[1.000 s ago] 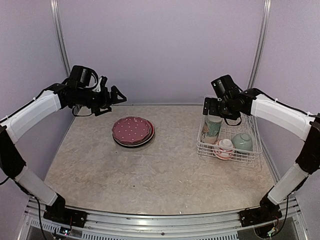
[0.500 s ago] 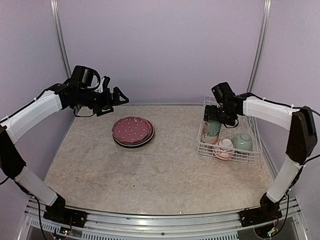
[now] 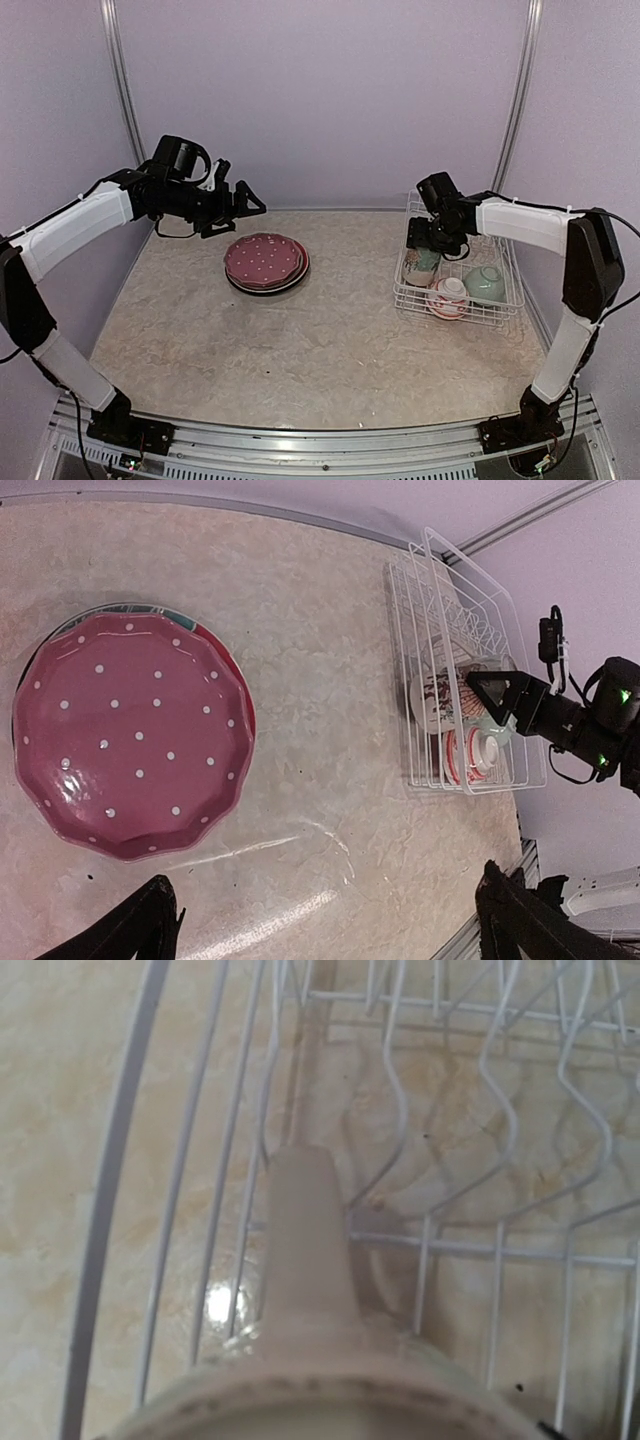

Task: Unload the mixed dishes from the dish rack
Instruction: Grab the cup from the dish rack.

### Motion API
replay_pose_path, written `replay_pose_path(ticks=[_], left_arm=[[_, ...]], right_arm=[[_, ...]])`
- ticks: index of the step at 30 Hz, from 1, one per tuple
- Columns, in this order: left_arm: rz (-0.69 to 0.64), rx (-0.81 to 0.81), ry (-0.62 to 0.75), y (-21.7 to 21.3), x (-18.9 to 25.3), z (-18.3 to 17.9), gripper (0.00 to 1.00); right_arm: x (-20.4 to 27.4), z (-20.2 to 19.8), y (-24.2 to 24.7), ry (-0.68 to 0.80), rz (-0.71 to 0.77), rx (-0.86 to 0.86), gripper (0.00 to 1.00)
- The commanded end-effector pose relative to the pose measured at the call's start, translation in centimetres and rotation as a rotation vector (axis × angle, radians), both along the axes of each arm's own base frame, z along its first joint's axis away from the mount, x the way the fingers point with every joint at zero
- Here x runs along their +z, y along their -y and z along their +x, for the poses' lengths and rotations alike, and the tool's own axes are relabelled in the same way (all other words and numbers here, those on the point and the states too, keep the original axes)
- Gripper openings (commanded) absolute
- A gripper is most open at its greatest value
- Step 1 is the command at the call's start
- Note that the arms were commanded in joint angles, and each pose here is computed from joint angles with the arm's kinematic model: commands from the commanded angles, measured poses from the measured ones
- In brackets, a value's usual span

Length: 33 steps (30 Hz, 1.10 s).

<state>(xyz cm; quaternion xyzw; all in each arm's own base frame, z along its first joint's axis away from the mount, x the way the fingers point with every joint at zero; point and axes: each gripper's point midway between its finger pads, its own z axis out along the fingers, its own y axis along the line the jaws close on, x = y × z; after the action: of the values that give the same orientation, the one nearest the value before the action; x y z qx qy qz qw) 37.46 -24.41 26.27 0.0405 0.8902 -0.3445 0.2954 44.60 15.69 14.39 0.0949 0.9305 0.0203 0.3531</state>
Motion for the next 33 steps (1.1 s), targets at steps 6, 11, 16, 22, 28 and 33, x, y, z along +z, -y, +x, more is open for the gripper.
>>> replay_pose_path(ticks=[6, 11, 16, 22, 28, 33], left_arm=[[0.012, -0.014, -0.014, 0.3, -0.6, -0.1, 0.99], [0.006, -0.020, -0.026, 0.5, -0.7, -0.2, 0.99], [0.007, -0.025, -0.033, 0.6, -1.0, -0.2, 0.99], [-0.006, -0.038, -0.046, 0.9, -1.0, -0.4, 0.99], [-0.037, -0.068, -0.078, 1.7, -1.3, -0.7, 0.99], [-0.051, -0.094, -0.094, 2.3, -1.4, -1.1, 0.99]], right_arm=[[4.2, -1.3, 1.0, 0.113, 0.004, -0.019, 0.39], [7.5, -2.1, 1.7, 0.213, 0.035, -0.038, 0.21], [10.3, -3.3, 2.6, 0.318, 0.100, -0.064, 0.08], [13.1, -4.9, 3.2, 0.443, 0.256, -0.068, 0.00], [14.3, -5.8, 3.8, 0.491, 0.384, -0.067, 0.00], [13.9, -5.5, 3.7, 0.459, 0.417, -0.079, 0.00]])
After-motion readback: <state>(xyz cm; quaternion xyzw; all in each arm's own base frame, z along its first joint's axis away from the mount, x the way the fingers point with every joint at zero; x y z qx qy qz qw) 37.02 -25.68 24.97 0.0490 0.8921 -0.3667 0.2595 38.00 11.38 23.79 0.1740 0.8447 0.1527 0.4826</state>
